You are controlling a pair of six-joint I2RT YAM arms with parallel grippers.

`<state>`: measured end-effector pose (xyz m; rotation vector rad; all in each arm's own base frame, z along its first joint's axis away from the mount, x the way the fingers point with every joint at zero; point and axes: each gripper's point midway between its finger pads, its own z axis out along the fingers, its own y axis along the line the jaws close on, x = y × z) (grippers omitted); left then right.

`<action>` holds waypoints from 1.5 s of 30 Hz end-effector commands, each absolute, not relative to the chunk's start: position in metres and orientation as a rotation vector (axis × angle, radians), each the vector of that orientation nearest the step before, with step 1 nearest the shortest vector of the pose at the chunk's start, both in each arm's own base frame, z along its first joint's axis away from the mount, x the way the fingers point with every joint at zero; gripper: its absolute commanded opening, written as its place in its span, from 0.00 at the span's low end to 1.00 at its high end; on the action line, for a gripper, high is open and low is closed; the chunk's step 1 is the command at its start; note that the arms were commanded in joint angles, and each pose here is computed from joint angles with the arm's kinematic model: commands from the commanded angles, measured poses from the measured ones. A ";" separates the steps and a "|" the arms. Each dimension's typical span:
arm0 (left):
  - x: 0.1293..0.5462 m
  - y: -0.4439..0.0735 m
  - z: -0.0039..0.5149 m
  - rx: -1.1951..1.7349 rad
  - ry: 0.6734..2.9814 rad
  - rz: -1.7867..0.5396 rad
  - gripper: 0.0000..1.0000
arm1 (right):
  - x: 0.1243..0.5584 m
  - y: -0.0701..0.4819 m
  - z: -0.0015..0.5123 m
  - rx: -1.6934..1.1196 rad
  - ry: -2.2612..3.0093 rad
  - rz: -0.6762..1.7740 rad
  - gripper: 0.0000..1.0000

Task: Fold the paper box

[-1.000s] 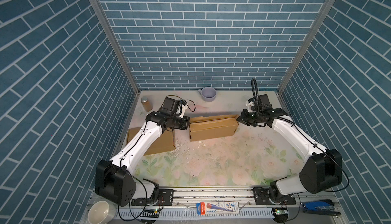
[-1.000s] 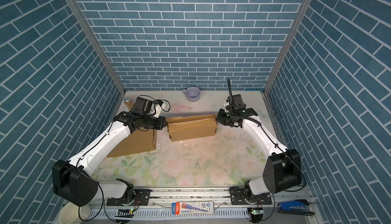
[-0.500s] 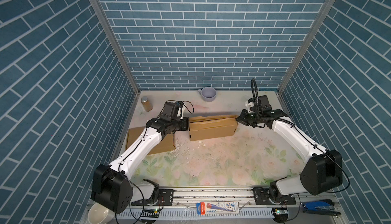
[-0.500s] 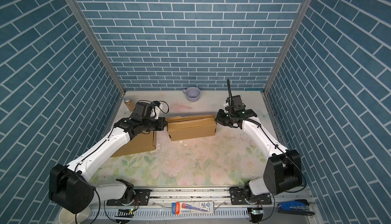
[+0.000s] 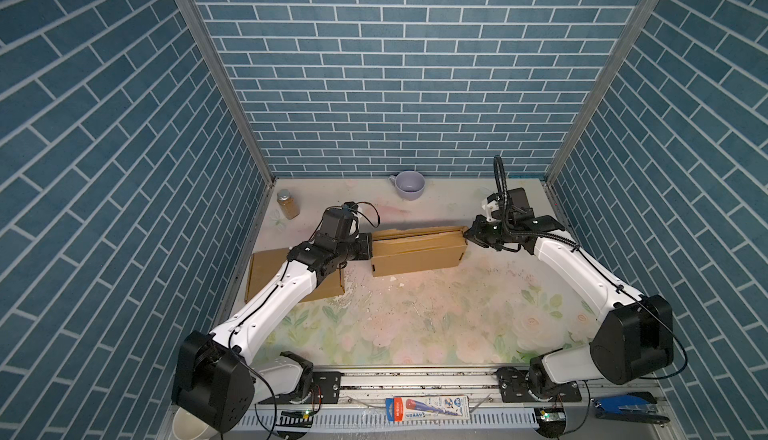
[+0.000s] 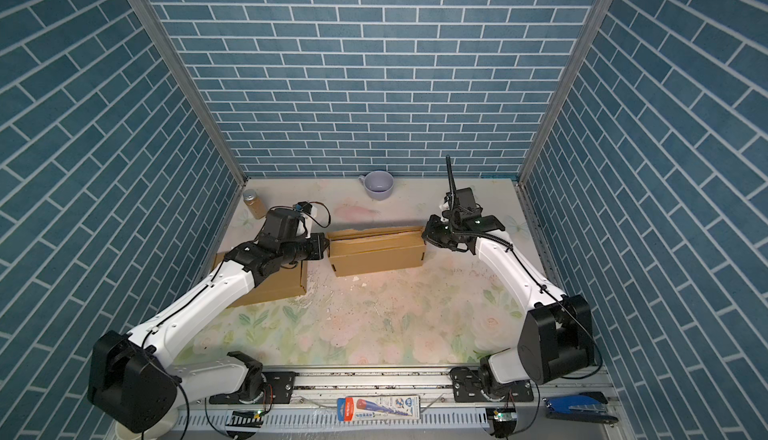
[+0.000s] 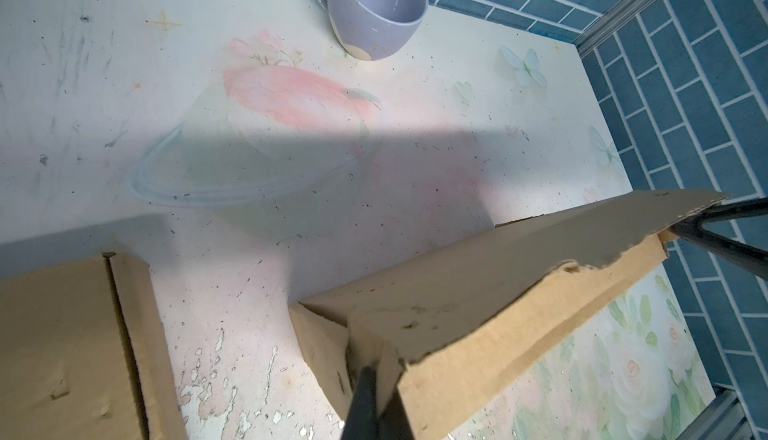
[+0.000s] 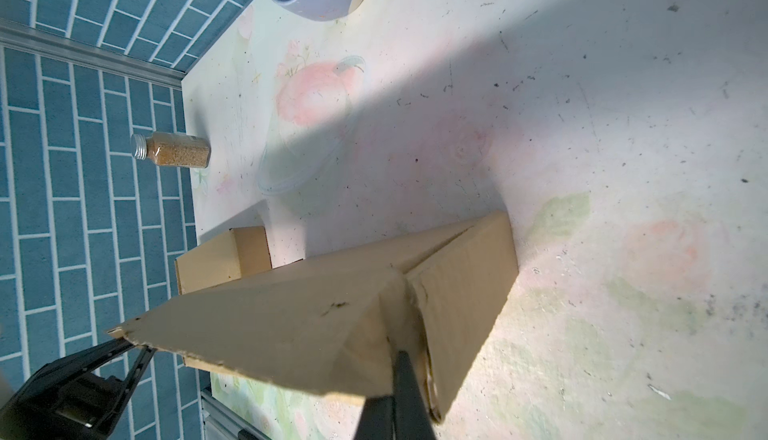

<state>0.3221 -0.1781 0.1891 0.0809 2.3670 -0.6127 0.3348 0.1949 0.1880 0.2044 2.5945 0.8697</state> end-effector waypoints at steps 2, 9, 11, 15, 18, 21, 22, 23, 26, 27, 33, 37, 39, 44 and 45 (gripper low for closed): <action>0.317 -0.176 0.174 0.050 2.402 -0.582 0.00 | 0.313 0.184 0.155 0.324 2.723 0.793 0.00; 0.313 -0.167 0.150 0.042 2.426 -0.511 0.00 | 0.313 0.184 0.158 0.321 2.715 0.798 0.00; 0.311 -0.165 0.144 0.031 2.428 -0.513 0.00 | 0.312 0.185 0.158 0.318 2.714 0.807 0.00; 0.310 -0.162 0.140 0.028 2.422 -0.498 0.00 | 0.312 0.190 0.165 0.293 2.710 0.846 0.00; 0.310 -0.162 0.137 0.030 2.423 -0.491 0.00 | 0.312 0.194 0.172 0.260 2.709 0.876 0.00; 0.310 -0.162 0.132 0.028 2.428 -0.489 0.00 | 0.310 0.197 0.178 0.232 2.714 0.910 0.00; 0.311 -0.161 0.131 0.026 2.431 -0.484 0.00 | 0.310 0.197 0.181 0.219 2.714 0.914 0.02; 0.311 -0.161 0.129 0.025 2.434 -0.481 0.00 | 0.309 0.196 0.184 0.206 2.712 0.928 0.04; 0.310 -0.160 0.128 0.031 2.440 -0.471 0.00 | 0.308 0.192 0.194 0.167 2.700 0.974 0.14; 0.310 -0.160 0.128 0.035 2.442 -0.466 0.00 | 0.308 0.189 0.198 0.157 2.695 0.980 0.17; 0.311 -0.161 0.129 0.044 2.442 -0.468 0.00 | 0.308 0.174 0.228 -0.009 2.642 0.955 0.41; 0.313 -0.163 0.133 0.047 2.434 -0.476 0.00 | 0.313 0.158 0.254 -0.267 2.550 0.675 0.61; 0.314 -0.163 0.133 0.048 2.434 -0.477 0.00 | 0.314 0.157 0.263 -0.465 2.453 0.469 0.68; 0.315 -0.167 0.131 0.064 2.442 -0.475 0.00 | 0.312 0.187 0.273 -1.019 2.151 0.110 0.81; 0.315 -0.168 0.131 0.066 2.443 -0.475 0.00 | 0.311 0.194 0.271 -1.109 2.103 0.061 0.84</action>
